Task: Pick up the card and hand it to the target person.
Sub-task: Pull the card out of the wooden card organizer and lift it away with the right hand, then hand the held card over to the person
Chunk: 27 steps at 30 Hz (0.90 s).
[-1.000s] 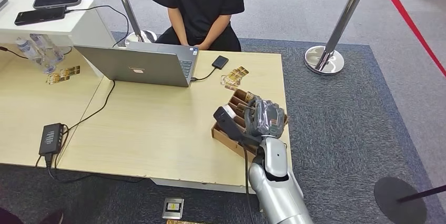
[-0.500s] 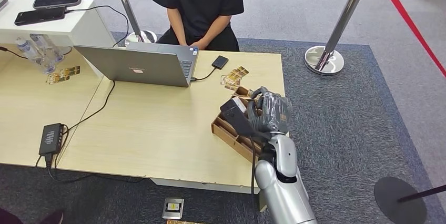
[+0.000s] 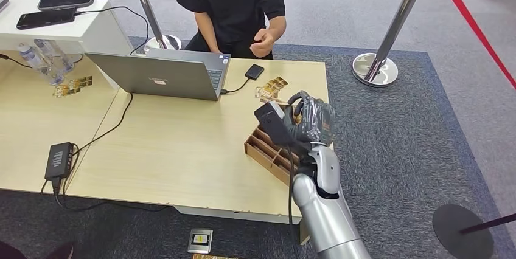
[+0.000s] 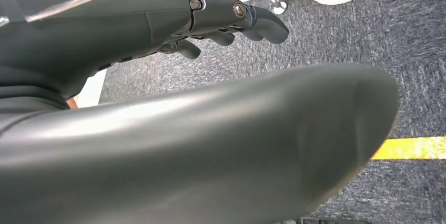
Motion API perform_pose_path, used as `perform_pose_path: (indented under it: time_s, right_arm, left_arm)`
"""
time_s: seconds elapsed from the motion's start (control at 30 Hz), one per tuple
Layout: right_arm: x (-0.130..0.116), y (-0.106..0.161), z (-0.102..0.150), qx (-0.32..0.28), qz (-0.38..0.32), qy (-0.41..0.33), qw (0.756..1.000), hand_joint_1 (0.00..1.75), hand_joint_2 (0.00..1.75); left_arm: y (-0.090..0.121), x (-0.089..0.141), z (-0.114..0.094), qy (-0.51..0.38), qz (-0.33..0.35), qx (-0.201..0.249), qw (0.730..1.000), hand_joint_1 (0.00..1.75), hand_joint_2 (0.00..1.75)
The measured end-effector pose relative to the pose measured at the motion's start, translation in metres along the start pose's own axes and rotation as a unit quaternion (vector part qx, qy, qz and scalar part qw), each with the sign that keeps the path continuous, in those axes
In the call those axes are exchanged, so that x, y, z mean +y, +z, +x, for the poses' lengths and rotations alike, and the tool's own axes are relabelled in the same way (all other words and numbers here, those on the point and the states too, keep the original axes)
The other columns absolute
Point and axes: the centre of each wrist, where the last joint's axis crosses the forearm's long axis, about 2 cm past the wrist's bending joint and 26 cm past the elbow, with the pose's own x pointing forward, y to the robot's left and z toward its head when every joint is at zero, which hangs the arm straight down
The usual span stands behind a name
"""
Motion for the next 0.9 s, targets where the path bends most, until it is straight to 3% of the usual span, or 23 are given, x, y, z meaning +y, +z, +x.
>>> perform_pose_path:
  time_s: [0.43,0.73,0.9]
  right_arm:
    - [0.006,-0.039,0.013,-0.004,-0.004,0.009,1.000,1.52,1.75]
    - [0.012,-0.044,0.021,-0.012,0.002,0.010,1.000,1.40,1.75]
    - [0.015,-0.044,0.024,-0.016,0.007,0.018,1.000,0.81,1.75]
  left_arm:
    - [0.000,0.001,0.000,0.009,0.010,0.013,1.000,0.00,0.00]
    - [0.000,0.001,-0.001,0.016,0.013,0.020,1.000,0.00,0.00]
    - [0.000,0.001,-0.001,0.018,0.014,0.023,0.999,0.00,0.00]
